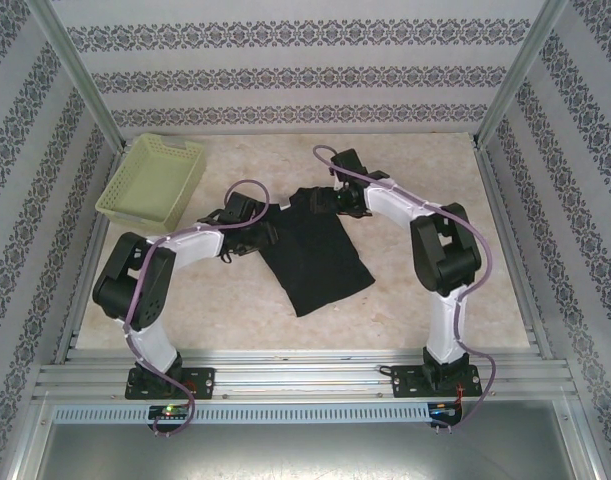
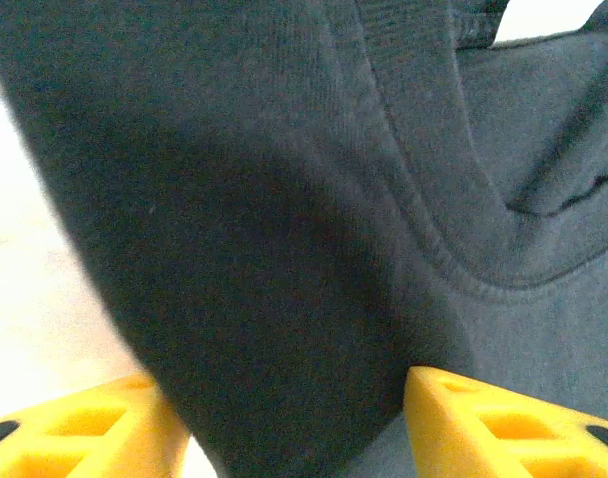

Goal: Fold the inside-out t-shirt

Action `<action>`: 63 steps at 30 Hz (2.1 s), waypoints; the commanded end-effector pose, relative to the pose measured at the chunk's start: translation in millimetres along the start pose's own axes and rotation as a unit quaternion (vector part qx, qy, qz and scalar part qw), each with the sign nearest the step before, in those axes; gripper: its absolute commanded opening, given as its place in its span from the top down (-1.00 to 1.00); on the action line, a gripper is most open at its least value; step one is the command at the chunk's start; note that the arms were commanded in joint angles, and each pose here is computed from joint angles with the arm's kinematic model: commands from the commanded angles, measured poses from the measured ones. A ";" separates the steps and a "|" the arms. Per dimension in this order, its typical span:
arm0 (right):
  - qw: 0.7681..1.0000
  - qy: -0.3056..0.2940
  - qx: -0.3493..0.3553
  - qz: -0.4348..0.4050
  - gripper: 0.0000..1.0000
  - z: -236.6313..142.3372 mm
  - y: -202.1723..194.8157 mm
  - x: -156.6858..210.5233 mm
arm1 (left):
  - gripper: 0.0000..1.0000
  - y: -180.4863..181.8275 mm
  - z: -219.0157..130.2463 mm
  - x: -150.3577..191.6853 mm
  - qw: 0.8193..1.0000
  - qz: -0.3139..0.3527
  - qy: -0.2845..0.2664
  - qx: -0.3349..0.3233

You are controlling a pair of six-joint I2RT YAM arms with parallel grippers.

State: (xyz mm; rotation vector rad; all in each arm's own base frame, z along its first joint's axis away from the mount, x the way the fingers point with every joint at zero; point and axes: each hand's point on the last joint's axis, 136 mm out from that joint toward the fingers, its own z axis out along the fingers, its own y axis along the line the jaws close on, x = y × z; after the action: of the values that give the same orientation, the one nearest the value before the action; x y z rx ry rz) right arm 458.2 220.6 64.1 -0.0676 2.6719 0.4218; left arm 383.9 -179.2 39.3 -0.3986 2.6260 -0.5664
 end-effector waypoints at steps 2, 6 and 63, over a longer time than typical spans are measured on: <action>0.999 0.034 -0.007 -0.013 -0.69 14.9 4.3 7.0 | -0.18 -19.7 11.2 -15.2 0.999 -0.012 -0.007 0.035; 0.998 0.053 -0.013 -0.016 -0.77 30.0 10.9 18.5 | -0.21 -24.6 27.6 -14.5 0.999 -0.015 0.004 0.050; 0.961 -0.240 -0.136 0.010 1.00 -152.5 66.6 -103.9 | 1.00 -142.2 -171.3 -168.9 0.943 0.120 -0.210 0.229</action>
State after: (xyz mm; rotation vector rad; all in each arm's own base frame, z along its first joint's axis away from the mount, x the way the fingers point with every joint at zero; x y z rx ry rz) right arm 479.1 240.6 276.0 0.0005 2.0937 0.7773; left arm 489.0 -189.1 295.9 -0.1104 2.0205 -0.8932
